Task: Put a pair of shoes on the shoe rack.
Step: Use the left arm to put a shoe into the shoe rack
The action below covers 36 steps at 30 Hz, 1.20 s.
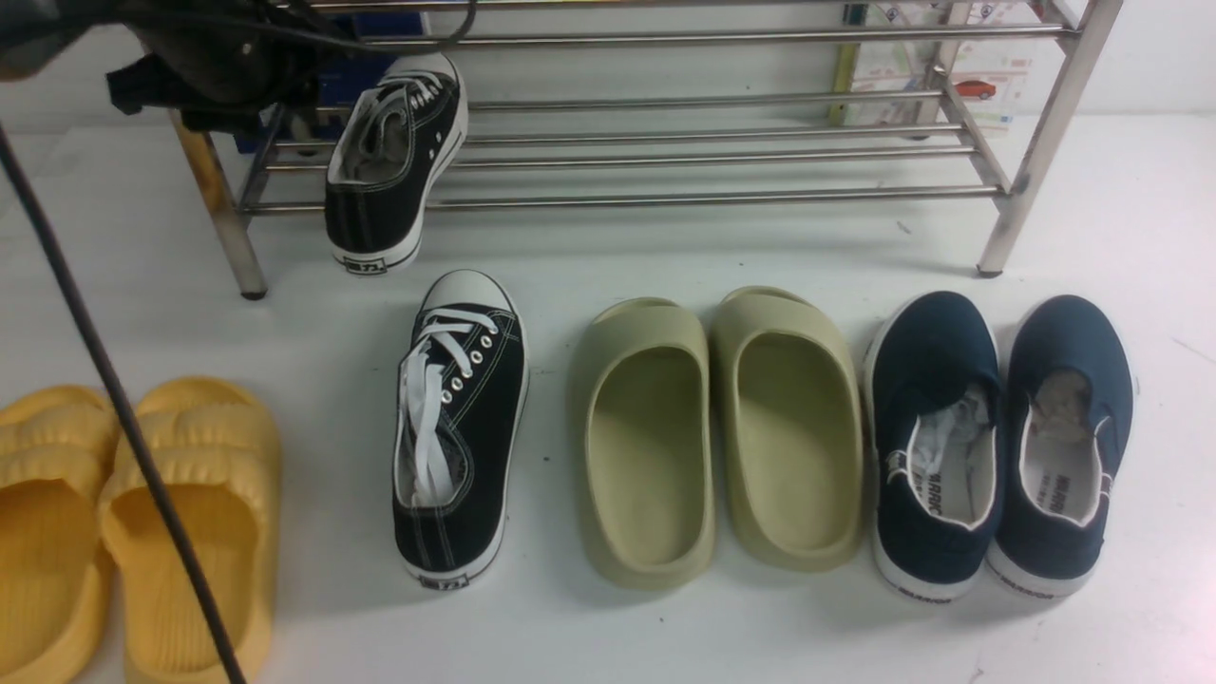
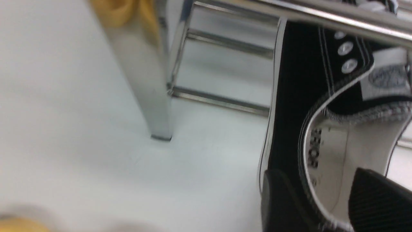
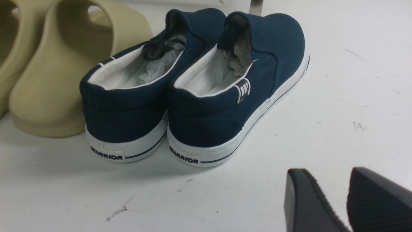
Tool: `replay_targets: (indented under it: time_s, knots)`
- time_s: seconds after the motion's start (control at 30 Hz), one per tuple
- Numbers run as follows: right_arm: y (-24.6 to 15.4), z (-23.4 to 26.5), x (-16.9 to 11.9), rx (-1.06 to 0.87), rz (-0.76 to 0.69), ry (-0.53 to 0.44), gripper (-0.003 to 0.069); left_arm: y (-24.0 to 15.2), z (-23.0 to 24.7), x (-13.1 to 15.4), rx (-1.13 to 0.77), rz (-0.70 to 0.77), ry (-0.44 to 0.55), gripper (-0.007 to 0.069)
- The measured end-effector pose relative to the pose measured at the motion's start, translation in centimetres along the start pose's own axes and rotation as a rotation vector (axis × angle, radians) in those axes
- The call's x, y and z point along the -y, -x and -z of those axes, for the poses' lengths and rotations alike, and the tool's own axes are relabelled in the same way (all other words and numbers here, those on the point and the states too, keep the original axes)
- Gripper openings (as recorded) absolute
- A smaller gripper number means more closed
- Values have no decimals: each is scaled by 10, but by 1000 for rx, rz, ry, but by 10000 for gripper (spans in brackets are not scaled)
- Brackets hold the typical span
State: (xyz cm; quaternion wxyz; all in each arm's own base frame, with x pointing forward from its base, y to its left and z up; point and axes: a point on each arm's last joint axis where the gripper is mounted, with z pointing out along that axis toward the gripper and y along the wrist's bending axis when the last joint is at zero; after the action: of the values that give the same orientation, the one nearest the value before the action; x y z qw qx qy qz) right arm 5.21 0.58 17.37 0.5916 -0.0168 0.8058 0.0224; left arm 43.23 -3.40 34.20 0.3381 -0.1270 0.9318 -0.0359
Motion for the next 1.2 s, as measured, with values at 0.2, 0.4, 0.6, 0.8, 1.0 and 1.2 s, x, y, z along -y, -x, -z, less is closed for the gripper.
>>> replay_targets:
  time_s: [0.2, 0.4, 0.6, 0.8, 1.0, 1.2]
  knots:
    - [0, 0, 0, 0, 0, 0, 239, -33, -5, 1, -137, -33, -77, -14]
    - [0, 0, 0, 0, 0, 0, 239, -58, -49, 5, -149, -52, -134, -13]
    - [0, 0, 0, 0, 0, 0, 239, -56, -61, 6, -108, -45, -143, -13]
    - [0, 0, 0, 0, 0, 0, 239, -54, -71, 8, -88, -29, -158, -13]
    - [0, 0, 0, 0, 0, 0, 239, -49, -71, 10, -58, -45, -158, -13]
    - [0, 0, 0, 0, 0, 0, 239, -49, -72, 10, -61, -47, -157, -13]
